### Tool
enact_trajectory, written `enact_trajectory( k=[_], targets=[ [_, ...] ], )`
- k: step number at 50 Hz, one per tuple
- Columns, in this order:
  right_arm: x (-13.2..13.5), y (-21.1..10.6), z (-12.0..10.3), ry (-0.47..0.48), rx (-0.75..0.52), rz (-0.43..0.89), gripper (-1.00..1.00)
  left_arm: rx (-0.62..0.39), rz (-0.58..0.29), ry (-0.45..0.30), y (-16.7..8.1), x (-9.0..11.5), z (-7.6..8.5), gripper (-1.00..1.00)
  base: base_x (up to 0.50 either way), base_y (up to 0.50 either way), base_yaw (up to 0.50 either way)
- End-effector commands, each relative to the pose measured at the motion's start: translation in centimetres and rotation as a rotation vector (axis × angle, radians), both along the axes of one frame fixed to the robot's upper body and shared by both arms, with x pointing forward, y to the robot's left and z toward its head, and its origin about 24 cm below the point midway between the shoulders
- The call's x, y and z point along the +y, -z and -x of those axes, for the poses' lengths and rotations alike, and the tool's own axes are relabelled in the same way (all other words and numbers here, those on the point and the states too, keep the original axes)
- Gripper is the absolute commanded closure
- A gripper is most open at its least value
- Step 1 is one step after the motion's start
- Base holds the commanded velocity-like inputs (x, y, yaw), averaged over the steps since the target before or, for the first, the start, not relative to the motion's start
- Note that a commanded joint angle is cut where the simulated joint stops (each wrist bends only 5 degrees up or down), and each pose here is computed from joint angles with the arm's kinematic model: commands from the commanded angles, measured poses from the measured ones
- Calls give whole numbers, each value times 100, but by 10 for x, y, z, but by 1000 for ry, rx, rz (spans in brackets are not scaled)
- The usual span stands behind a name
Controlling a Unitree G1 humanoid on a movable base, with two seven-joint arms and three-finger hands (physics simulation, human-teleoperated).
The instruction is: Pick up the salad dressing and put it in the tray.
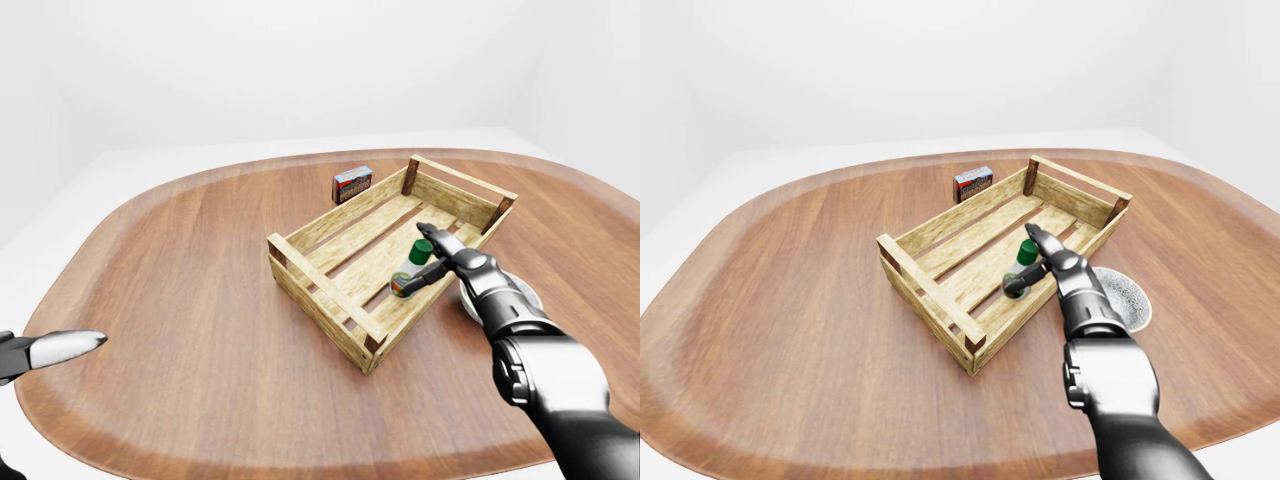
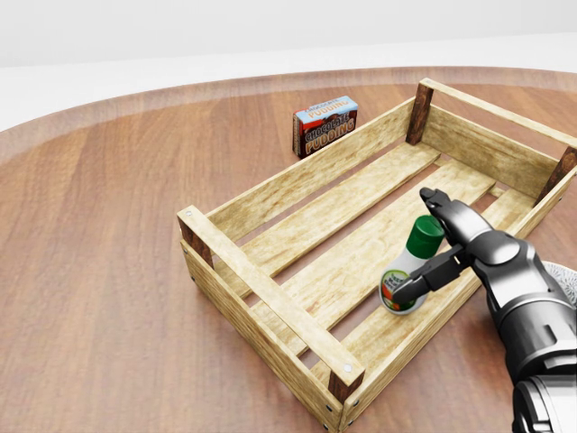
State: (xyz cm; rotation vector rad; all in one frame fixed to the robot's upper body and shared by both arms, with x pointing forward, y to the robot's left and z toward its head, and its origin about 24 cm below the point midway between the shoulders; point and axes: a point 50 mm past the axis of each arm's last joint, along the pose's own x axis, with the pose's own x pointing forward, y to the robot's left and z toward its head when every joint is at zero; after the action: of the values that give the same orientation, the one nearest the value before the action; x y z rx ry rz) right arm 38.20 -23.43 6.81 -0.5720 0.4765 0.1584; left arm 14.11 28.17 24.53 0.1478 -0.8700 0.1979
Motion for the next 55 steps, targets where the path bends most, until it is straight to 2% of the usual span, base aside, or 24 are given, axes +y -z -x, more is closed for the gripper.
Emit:
enact_trajectory(
  k=[1,11,17,20,24,27,31,36,43,48,55],
  targets=[
    [3,3,1,-13,12,-5,-100,1,1,4,0,-1,-1,-100,0,0,0],
    [3,3,1,-10,9,-8,-100,7,2,7,1,-1,-2,-100,0,0,0],
    [3,-10,-5,-26,-21,10,-100,5,0,8,1,-2,-2,-100,0,0,0],
    [6,-34,-14,-55,-80,20,-100,0,-1,7,0,-2,-1,-100,0,0,0],
    [18,-84,-28,-133,-181,68,-100,4,-2,8,1,-2,-2,-100,0,0,0],
    [44,-140,-31,-289,-344,128,-100,7,-2,8,2,-2,-2,-100,0,0,0],
    [70,-184,-23,-429,-463,218,-100,8,-1,9,2,-2,-2,-100,0,0,0],
    [84,-213,-16,-496,-525,281,-100,2,-1,10,1,-2,-1,-100,0,0,0],
    [85,-248,-7,-492,-624,327,-100,-7,0,14,-1,-3,-1,-100,0,0,0],
    [83,-261,-3,-480,-668,342,-100,-6,-1,15,0,-4,-1,-100,0,0,0],
    [85,-259,-2,-487,-671,340,-100,-1,-3,16,0,-4,-1,-100,0,0,0]
  ],
)
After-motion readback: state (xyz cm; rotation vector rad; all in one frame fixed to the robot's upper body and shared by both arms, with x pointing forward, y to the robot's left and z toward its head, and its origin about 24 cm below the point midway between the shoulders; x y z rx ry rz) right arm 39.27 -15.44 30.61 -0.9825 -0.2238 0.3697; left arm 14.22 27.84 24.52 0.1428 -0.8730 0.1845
